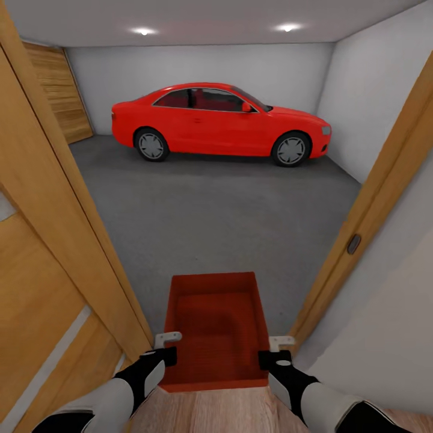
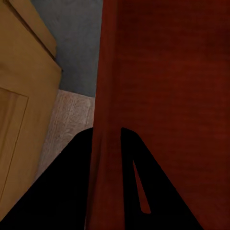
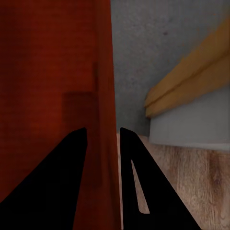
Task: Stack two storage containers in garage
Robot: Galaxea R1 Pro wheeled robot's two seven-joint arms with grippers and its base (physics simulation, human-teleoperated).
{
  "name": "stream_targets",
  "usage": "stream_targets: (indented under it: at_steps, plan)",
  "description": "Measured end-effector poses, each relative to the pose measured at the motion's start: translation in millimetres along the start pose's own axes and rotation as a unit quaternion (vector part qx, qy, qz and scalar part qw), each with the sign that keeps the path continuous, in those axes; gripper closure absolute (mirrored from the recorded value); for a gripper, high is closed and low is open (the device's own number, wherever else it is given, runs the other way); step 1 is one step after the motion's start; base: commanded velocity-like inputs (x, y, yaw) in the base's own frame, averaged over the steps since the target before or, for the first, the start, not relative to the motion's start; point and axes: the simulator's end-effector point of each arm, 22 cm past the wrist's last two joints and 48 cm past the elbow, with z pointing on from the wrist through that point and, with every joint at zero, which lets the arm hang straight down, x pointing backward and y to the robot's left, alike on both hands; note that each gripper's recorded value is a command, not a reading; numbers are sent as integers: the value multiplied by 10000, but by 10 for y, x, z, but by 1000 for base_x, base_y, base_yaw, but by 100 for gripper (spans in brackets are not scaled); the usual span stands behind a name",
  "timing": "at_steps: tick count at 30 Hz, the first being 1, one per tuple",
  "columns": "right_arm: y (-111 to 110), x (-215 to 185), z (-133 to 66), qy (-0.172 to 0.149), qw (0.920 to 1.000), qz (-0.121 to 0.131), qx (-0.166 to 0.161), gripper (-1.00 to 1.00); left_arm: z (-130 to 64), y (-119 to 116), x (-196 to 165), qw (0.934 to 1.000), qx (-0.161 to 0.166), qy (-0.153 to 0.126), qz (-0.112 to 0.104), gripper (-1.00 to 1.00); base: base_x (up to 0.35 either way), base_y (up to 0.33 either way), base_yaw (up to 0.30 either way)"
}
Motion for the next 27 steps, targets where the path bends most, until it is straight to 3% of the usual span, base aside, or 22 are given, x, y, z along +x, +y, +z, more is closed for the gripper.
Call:
stream_targets:
  at_steps: [16,22,27]
  plan:
    - [-56,6,16,4,10000,4,-37,100,-11,-54,11,10000,-40,6,-6,100,4,8,-75]
    - [0,9,0,22,10000,-17,-3,100,0,1,21,10000,-4,23,-10,100,76,277,0]
    - [3,7,0,17,10000,-14,1,100,2,4,16,10000,1,18,-8,100,18,76,0]
